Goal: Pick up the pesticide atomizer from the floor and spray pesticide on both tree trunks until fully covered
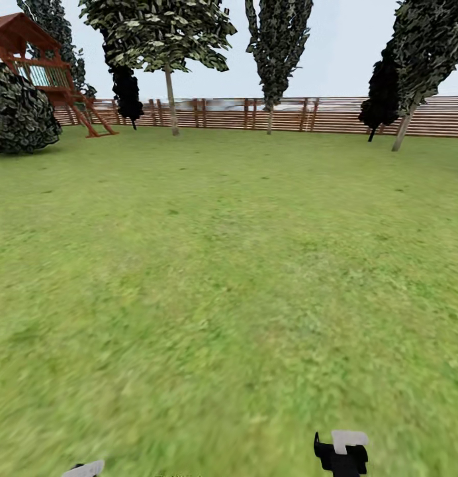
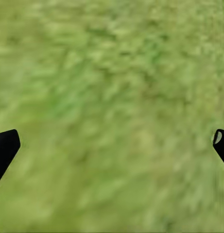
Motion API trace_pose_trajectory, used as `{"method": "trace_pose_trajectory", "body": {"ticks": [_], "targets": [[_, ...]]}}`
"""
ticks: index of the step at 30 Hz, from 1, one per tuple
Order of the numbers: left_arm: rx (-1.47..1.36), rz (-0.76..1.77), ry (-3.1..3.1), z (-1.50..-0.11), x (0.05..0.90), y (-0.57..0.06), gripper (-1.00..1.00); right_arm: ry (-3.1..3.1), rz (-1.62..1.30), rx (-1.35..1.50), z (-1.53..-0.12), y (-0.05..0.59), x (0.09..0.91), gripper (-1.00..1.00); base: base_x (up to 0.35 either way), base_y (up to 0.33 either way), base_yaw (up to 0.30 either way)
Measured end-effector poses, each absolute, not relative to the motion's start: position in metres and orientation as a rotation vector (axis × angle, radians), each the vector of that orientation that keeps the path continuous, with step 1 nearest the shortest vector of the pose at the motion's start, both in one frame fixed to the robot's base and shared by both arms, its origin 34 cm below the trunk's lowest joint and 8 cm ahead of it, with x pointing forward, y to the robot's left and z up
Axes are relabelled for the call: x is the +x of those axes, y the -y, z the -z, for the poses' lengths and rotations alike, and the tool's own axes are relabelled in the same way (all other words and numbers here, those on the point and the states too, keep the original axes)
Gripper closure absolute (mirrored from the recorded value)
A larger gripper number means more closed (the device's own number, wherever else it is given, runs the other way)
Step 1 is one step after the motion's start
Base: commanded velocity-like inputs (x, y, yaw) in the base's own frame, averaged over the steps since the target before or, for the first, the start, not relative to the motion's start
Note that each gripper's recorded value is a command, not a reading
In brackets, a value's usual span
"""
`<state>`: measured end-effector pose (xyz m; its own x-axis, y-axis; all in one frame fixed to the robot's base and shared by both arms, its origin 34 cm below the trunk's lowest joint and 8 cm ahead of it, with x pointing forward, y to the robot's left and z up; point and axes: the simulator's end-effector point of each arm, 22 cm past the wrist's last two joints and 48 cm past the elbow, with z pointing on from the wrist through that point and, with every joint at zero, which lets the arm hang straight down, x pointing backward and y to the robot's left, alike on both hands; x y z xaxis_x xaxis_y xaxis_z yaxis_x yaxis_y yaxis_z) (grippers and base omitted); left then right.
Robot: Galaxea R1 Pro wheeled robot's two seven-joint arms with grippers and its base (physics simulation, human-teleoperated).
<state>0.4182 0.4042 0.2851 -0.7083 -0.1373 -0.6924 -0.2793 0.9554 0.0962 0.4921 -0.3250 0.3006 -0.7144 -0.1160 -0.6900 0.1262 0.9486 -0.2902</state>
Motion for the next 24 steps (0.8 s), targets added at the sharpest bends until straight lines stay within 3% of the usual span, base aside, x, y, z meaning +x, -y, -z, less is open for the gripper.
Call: {"method": "trace_pose_trajectory", "body": {"ticks": [10, 21, 24], "targets": [[-0.295, -0.252, -2.367, -0.2847, 0.4175, -0.4046, 1.00, -2.331, 0.407, 0.008, -0.3006, 0.3237, 0.4921, -1.00, 0.025, 0.000, 0.284], [-0.300, -0.253, -2.365, -0.2851, 0.4173, -0.4052, 1.00, -2.331, 0.407, 0.007, -0.3008, 0.3233, 0.4922, -1.00, 0.313, 0.049, 0.280], [-0.300, -0.253, -2.364, -0.2853, 0.4176, -0.4053, 1.00, -2.331, 0.407, 0.007, -0.3007, 0.3238, 0.4920, -1.00, 0.334, 0.079, 0.086]]}}
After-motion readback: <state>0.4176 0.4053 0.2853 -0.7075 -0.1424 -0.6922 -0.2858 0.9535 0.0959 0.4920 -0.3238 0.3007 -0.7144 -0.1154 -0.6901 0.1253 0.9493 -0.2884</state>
